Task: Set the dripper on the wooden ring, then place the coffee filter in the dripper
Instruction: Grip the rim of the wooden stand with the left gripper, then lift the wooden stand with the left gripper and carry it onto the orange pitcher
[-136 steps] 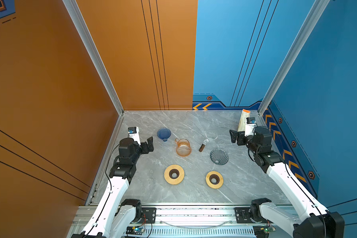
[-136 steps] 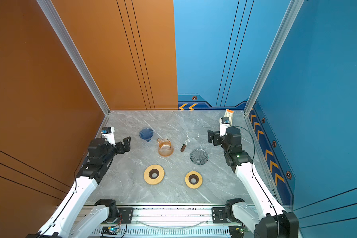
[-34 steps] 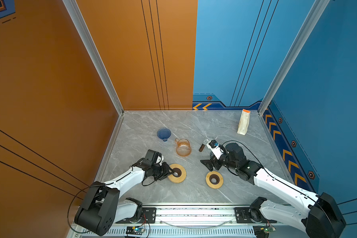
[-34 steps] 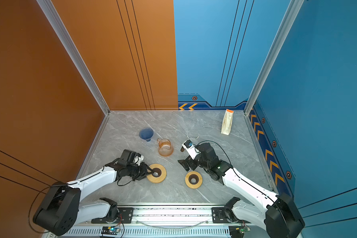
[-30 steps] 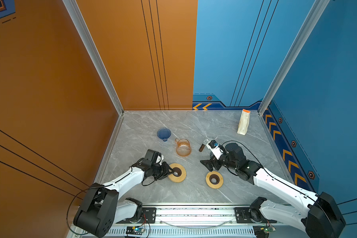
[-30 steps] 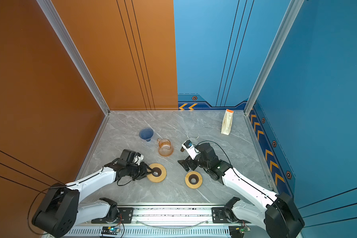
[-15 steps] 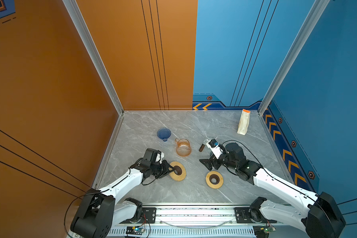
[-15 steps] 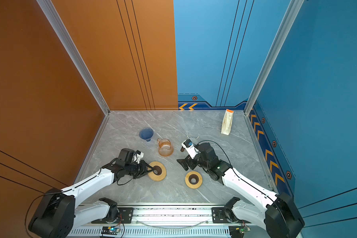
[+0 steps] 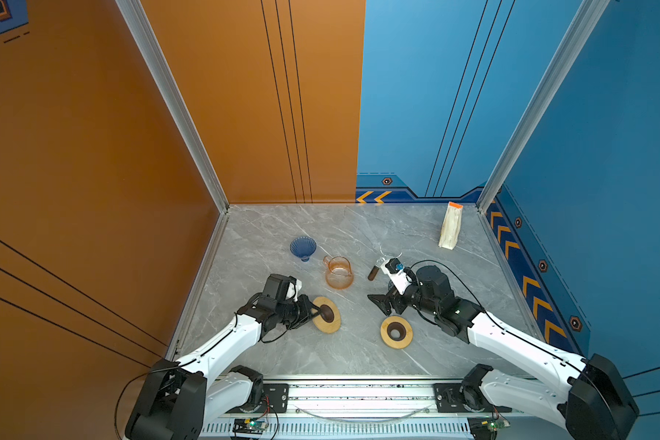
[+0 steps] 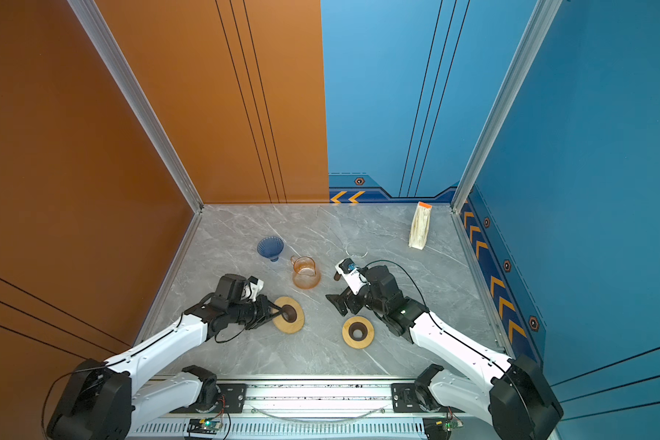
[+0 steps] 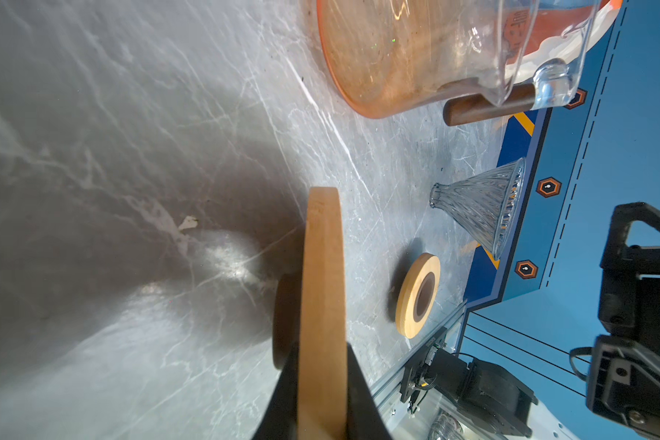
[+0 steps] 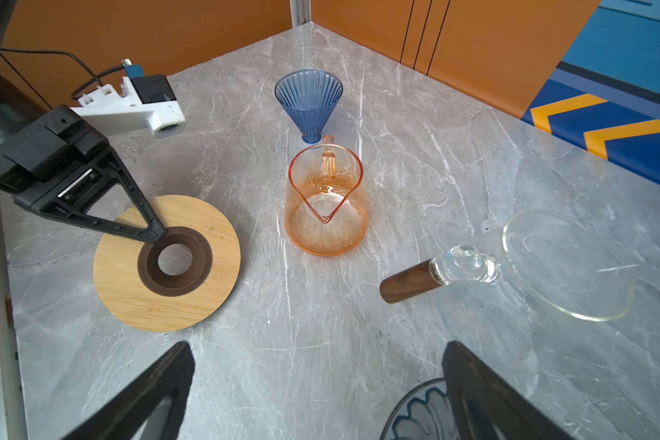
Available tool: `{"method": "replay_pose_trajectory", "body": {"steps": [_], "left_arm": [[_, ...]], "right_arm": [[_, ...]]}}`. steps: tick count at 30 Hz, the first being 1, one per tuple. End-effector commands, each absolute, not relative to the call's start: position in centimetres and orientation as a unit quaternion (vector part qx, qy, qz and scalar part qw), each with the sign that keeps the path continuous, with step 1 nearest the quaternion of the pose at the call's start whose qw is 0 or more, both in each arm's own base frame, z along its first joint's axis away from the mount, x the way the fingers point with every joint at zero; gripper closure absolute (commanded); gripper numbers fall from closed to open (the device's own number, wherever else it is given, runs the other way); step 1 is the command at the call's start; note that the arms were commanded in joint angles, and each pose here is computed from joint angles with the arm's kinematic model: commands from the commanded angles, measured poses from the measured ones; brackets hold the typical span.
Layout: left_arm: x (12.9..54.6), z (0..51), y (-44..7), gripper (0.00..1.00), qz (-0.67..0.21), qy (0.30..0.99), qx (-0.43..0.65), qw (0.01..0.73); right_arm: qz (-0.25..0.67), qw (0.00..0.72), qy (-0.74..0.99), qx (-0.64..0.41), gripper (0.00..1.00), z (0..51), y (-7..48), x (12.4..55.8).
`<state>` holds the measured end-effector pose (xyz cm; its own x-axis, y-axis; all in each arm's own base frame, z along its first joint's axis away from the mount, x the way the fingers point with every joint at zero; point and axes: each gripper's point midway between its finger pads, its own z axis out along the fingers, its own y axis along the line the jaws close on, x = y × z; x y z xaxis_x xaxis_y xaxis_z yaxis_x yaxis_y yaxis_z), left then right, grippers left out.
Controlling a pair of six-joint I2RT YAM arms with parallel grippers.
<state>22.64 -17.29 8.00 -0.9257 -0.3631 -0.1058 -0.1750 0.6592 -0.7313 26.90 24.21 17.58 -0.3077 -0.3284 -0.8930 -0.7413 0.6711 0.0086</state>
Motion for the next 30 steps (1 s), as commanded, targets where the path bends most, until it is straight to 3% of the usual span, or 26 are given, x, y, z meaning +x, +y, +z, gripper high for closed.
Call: {"method": "replay_pose_trajectory", "body": {"steps": [1, 30], "left_arm": [[22.1, 7.8, -16.8, 1.00, -0.375, 0.906, -0.154, 0.124], [27.3, 19.4, -19.1, 1.00, -0.461, 0.842, -0.083, 0.268]], "right_arm": [[0.201, 0.502, 0.770, -0.338, 0.00, 18.3, 24.1, 27.5], [0.147, 0.561, 0.753, -0.311, 0.00, 20.9, 22.9, 28.8]]}}
